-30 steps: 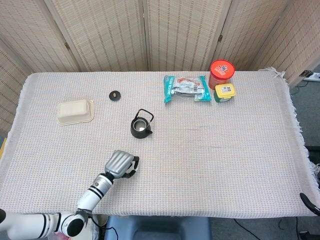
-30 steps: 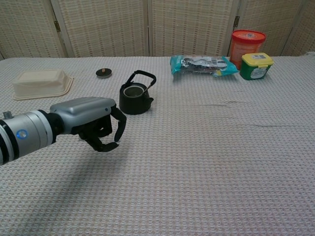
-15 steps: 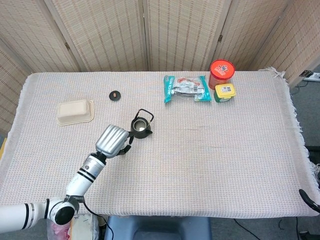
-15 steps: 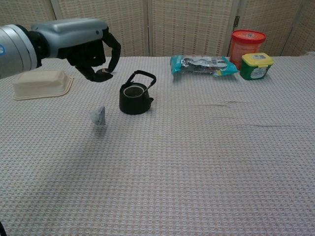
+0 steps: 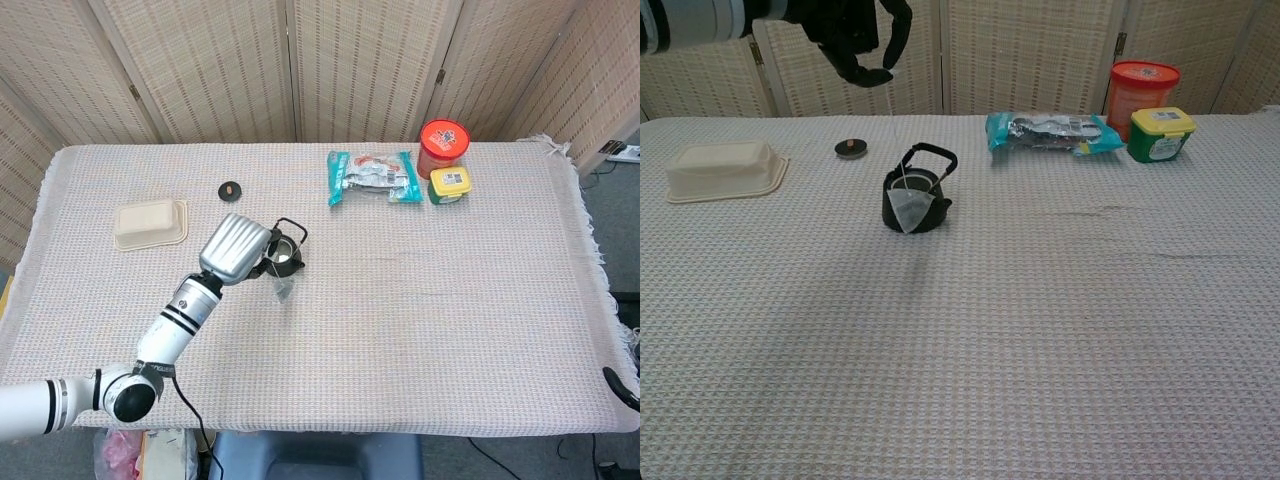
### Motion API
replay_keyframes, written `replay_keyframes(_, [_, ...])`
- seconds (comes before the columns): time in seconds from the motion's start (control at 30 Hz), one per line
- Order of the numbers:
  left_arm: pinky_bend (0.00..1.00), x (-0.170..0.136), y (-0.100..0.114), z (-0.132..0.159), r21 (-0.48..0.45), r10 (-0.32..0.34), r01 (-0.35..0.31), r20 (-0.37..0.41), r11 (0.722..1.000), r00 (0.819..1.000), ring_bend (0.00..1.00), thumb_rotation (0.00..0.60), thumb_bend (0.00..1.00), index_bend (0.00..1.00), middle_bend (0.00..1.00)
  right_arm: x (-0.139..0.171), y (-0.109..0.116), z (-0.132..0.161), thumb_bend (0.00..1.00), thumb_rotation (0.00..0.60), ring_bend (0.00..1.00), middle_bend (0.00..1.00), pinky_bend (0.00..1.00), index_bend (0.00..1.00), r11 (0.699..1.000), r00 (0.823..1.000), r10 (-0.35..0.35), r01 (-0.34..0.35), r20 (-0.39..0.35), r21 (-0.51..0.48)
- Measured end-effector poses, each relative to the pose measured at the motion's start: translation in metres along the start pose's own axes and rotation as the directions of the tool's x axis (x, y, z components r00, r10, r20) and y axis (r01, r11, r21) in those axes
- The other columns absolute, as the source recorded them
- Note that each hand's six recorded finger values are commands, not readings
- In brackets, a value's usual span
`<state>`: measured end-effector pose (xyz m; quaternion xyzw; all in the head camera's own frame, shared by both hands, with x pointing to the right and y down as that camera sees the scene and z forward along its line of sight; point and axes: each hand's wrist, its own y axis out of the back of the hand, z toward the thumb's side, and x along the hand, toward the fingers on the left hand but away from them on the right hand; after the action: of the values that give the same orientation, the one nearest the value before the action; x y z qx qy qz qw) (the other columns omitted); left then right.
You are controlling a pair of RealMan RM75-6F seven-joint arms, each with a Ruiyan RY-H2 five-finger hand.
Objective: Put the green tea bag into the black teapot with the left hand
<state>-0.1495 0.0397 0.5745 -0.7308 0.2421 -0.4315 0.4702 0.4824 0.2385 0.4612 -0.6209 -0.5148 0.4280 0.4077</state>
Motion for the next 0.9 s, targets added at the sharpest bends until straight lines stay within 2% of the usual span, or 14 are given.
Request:
replay_keyframes(0.43, [1.0,0.049,0.019,-0.006,0.058,-0.003,0.002,0.02,0.998,1.0,1.0,0.6,0.44,0.63,1.0,-0.013,-0.003,-0.012,0.17,0.6,0.0,0.0,0.0,0.0,1.0,0.997,0.002,-0.003,0.076,0.012])
replay_keyframes(0.9, [1.0,0.083,0.01,-0.028,0.027,-0.032,0.032,0.023,0.999,0.999,1.0,0.6,0.44,0.63,1.0,-0.026,-0.01,-0.018,0.17,0.6,0.0,0.0,0.0,0.0,0.999,0.992,0.01,-0.015,0.129,0.04])
